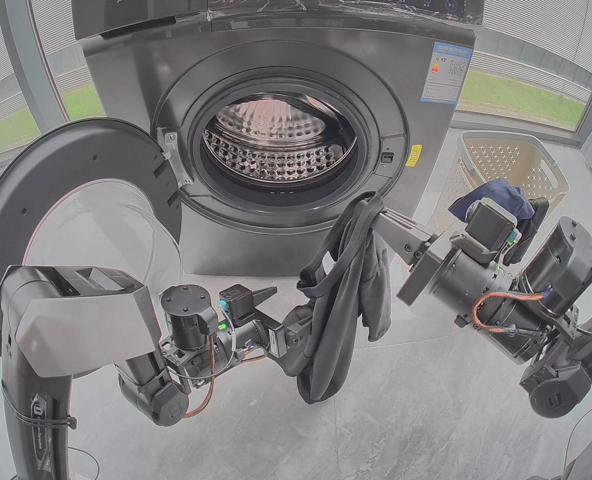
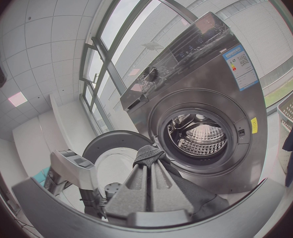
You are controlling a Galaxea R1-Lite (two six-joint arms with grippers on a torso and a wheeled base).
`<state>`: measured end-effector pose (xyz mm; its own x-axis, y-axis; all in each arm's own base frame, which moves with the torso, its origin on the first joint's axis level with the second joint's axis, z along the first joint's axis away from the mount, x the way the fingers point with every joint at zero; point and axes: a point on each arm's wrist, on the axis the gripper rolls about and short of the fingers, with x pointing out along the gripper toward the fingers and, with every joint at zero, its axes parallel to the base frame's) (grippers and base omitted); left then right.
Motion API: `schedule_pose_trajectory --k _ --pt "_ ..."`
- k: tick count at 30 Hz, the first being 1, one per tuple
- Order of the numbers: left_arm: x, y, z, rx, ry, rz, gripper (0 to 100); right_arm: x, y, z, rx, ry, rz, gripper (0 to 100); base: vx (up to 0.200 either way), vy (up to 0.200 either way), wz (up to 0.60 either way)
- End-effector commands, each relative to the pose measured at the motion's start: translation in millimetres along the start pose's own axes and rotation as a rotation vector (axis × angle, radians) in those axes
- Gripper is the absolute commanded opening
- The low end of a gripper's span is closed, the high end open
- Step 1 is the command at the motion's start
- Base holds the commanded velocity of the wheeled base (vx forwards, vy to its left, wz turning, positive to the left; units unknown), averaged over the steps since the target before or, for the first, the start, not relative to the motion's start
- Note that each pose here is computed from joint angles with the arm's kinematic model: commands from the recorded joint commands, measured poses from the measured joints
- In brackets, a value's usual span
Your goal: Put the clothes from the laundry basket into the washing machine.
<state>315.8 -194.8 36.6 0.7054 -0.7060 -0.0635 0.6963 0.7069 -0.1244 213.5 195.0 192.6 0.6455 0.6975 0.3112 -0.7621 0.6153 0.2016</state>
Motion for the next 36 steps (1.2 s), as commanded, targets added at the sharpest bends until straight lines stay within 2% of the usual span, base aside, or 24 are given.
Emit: schedule_pose_trajectory --k 1,7,15,20,24,31,36 --pt "-5 -11.0 -1.4 0.001 0.017 -0.023 100 7 -15.6 -9 -0.015 0.003 -0.037 0 0.000 0.000 0.00" --pt "0 -14.2 -6.1 -0.002 0.024 -0.034 100 9 -12.7 -10 -0.012 -0.004 -0.025 0 0.000 0.000 0.00" --pt "8 -6.9 -7.9 -0.003 0.007 -0.018 100 7 -8.5 -9 -0.009 -0.002 -0.010 0 0.000 0.000 0.00" --pt "18 -4.5 -3.2 0.000 -0.031 -0.021 100 7 -2.3 -11 -0.002 0.004 0.008 0 0.000 0.000 0.00" --pt "28 -2.1 -4.5 0.007 -0.053 -0.028 100 7 -2.3 -11 -0.001 0.007 0.007 0 0.000 0.000 0.00" --pt "29 -4.0 -8.6 0.002 -0.042 -0.067 100 7 -2.6 -13 -0.001 0.011 0.008 0 0.000 0.000 0.00" --pt "31 -2.5 -6.4 0.004 -0.054 -0.065 100 7 -2.4 -14 0.001 0.013 0.007 0 0.000 0.000 0.00"
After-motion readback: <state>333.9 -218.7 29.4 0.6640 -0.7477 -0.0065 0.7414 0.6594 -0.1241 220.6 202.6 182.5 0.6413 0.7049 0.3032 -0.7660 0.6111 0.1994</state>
